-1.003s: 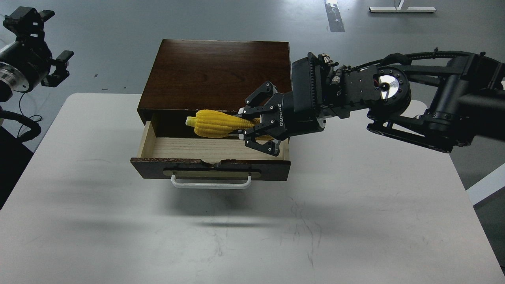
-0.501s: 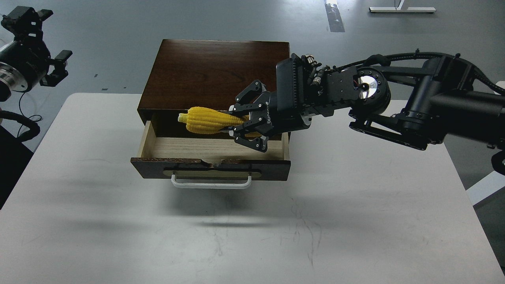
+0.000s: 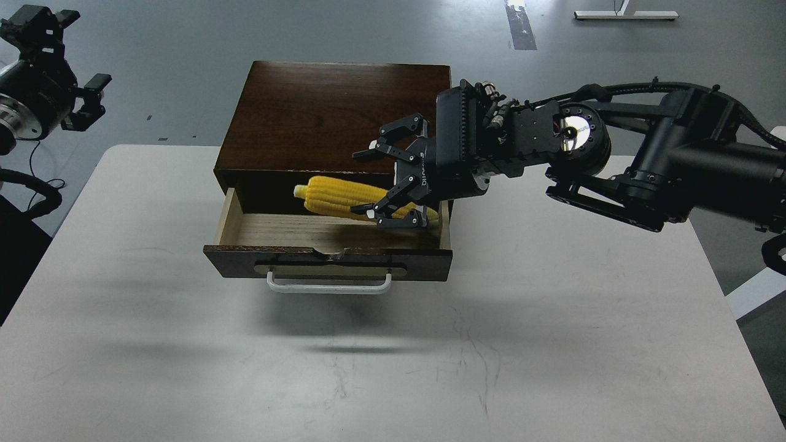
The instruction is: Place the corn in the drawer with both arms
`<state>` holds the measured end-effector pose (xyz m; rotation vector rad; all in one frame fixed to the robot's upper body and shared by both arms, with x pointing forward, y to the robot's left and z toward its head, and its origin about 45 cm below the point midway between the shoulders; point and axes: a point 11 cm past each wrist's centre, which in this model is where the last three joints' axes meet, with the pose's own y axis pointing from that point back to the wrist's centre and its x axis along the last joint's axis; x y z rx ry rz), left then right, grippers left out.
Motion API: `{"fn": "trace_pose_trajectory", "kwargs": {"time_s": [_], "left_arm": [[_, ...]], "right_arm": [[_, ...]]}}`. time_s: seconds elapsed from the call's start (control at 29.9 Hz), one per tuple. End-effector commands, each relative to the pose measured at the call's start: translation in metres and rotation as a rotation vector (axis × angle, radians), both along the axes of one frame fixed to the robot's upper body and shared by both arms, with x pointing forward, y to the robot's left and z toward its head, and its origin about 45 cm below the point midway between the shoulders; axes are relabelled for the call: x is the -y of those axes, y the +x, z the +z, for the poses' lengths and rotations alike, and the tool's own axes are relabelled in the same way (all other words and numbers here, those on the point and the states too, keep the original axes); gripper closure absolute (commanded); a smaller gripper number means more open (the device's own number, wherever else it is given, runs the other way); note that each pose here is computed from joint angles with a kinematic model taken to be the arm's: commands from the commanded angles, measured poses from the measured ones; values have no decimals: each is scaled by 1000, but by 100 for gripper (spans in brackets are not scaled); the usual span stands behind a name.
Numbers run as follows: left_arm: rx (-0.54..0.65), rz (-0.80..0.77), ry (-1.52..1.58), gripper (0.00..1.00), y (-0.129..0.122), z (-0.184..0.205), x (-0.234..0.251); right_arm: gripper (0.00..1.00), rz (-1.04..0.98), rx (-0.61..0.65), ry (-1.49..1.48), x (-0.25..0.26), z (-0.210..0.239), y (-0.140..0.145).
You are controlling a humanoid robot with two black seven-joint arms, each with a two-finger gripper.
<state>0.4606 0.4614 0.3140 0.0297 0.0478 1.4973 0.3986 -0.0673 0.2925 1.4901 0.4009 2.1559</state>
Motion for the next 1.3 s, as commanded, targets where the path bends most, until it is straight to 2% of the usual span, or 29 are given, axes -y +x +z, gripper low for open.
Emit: {"fn": "trace_pose_trajectory", "kwargs": {"time_s": [0.0, 0.37, 0.5, 0.57, 0.67, 0.77, 0.84, 0.9, 0.97, 1.04, 1.27], "left_arm": [[0, 0, -2, 1, 0, 0, 0], [0, -4, -4, 1, 1, 0, 2], [0, -6, -7, 1, 2, -1, 4], [0, -5, -6, 1, 1, -1, 3], [0, -5, -6, 1, 1, -1, 3], [2, -7, -7, 1, 2, 0, 4], [5, -6, -10, 1, 2, 1, 3], [16, -5, -21, 1, 3, 4, 5], [21, -9, -27, 1, 4, 5, 7], [19, -12, -31, 1, 5, 4, 8], [19, -53, -56, 1, 7, 0, 21]], "right_arm": [[2, -3, -3, 1, 1, -1, 0], [2, -35, -21, 116, -8, 23, 6], [2, -146, -158, 325, -9, 51, 17], [2, -173, -185, 363, -7, 55, 21], [2, -278, -232, 500, 9, 76, 42], [2, -404, -331, 677, 29, 91, 63], [2, -507, -445, 838, 45, 99, 78], [2, -641, -611, 1048, 70, 104, 96], [2, -687, -691, 1125, 80, 105, 102], [1, -750, -862, 1245, 102, 107, 111], [1, -815, -1155, 1438, 174, 98, 116]]}}
